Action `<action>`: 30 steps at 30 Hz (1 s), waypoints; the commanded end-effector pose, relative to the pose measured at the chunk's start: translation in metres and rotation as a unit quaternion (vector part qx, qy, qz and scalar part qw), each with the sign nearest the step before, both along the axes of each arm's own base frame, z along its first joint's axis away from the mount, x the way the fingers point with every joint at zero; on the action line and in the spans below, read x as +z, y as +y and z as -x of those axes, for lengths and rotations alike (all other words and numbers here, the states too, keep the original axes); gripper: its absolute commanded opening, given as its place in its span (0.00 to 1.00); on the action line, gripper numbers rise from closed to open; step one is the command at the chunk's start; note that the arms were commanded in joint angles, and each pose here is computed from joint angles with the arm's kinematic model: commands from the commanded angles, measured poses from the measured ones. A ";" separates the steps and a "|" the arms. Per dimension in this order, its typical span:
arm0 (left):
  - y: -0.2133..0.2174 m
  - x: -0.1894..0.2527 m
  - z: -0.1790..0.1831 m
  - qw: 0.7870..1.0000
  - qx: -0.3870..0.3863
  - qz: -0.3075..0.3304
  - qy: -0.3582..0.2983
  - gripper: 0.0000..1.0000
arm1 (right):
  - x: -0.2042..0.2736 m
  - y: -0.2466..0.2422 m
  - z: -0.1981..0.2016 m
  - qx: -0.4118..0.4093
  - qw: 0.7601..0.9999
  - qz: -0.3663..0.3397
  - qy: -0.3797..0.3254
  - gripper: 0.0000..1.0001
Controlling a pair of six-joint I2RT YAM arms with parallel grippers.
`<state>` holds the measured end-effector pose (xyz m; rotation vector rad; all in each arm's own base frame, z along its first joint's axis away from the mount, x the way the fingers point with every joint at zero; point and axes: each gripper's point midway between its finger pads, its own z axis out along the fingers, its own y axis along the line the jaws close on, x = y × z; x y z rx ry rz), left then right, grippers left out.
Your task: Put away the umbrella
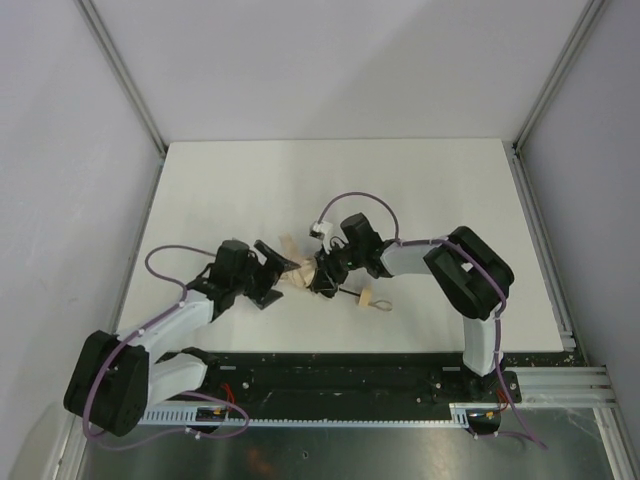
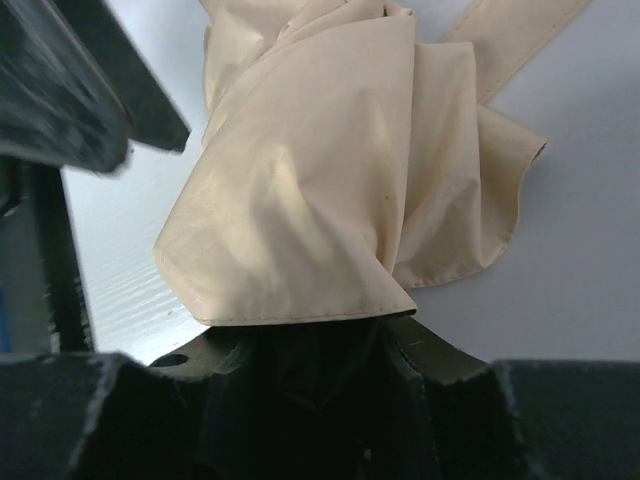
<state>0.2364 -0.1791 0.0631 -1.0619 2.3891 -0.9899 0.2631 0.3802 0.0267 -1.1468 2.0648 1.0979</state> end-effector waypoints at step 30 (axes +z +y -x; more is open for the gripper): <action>-0.044 0.006 -0.007 0.998 -0.029 0.047 -0.016 0.90 | 0.082 -0.011 0.030 -0.007 0.996 -0.065 0.068 0.00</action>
